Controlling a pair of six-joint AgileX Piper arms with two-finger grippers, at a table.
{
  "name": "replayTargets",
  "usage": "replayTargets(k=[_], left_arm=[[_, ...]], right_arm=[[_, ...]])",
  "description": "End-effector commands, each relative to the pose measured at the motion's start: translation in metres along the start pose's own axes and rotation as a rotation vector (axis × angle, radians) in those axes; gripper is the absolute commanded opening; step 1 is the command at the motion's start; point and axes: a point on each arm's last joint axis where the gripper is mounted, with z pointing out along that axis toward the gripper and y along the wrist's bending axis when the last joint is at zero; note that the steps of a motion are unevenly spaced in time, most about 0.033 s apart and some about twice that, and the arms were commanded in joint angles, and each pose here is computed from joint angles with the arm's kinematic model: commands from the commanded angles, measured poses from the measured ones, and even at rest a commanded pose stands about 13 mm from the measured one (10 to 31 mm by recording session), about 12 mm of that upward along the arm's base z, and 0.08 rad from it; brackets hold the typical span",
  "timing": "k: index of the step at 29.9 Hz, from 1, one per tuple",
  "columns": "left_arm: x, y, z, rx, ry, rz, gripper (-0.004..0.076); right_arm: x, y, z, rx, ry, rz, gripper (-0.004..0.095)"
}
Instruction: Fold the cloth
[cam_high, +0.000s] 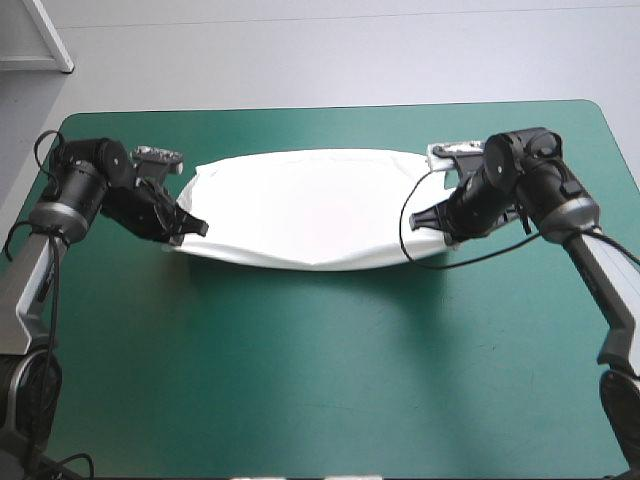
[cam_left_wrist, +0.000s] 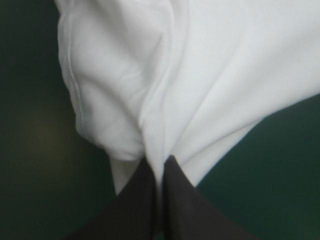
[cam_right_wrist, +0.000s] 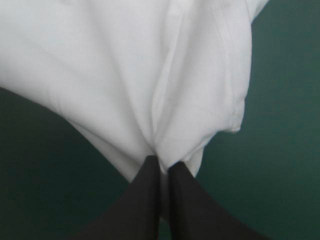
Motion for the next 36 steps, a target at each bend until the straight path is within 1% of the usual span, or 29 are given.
replayTargets(k=[1,7,11,14,15,17,19,20,23,24,25,27,28,32,36], left_arm=[[0.041,-0.011,-0.005,0.033,0.082,-0.009,-0.001],[0.085,-0.016,0.02,0.054,0.22,-0.013,-0.001],[0.104,-0.019,0.026,0.058,0.259,-0.017,-0.001],[0.11,-0.019,0.031,0.047,0.243,-0.021,-0.0009],[0.111,-0.019,0.033,0.044,0.238,-0.038,-0.0008],[0.113,-0.02,0.036,0.05,0.236,-0.055,0.0015],[0.115,-0.022,0.038,0.072,0.237,-0.066,0.0085],[0.115,-0.024,0.039,0.092,0.233,-0.071,0.0137],[0.114,-0.03,0.04,0.157,0.22,-0.072,0.0325],[0.114,-0.031,0.04,0.17,0.216,-0.076,0.0397],[0.113,-0.031,0.04,0.169,0.21,-0.078,0.0461],[0.112,-0.03,0.04,0.157,0.192,-0.076,0.0531],[0.111,-0.029,0.04,0.148,0.185,-0.074,0.0539],[0.096,-0.025,0.023,0.097,0.111,-0.086,0.0519],[0.075,-0.021,-0.017,0.018,-0.027,-0.091,0.0508]], right_arm=[[0.035,0.002,-0.017,0.005,0.007,-0.017,-0.0014],[0.079,-0.003,-0.005,0.004,0.082,-0.002,-0.0014],[0.103,-0.006,0.006,0.002,0.133,0.006,-0.0014],[0.115,-0.009,0.019,0.011,0.163,0.008,-0.0005],[0.118,-0.009,0.024,0.012,0.168,0.01,0.0021],[0.122,-0.01,0.032,0.013,0.159,0.012,0.0117],[0.124,-0.011,0.038,0.008,0.146,0.016,0.0279],[0.123,-0.011,0.039,0.007,0.133,0.016,0.0356],[0.117,-0.01,0.039,0.005,0.066,0.014,0.0643],[0.114,-0.011,0.037,0.011,0.039,0.011,0.0713],[0.11,-0.011,0.034,0.017,0.013,0.009,0.0761],[0.102,-0.012,0.027,0.041,-0.028,0.01,0.0794],[0.098,-0.013,0.02,0.055,-0.052,0.002,0.0792],[0.079,-0.014,-0.011,0.099,-0.166,-0.02,0.0791],[0.069,-0.013,-0.037,0.119,-0.24,-0.032,0.0766]])
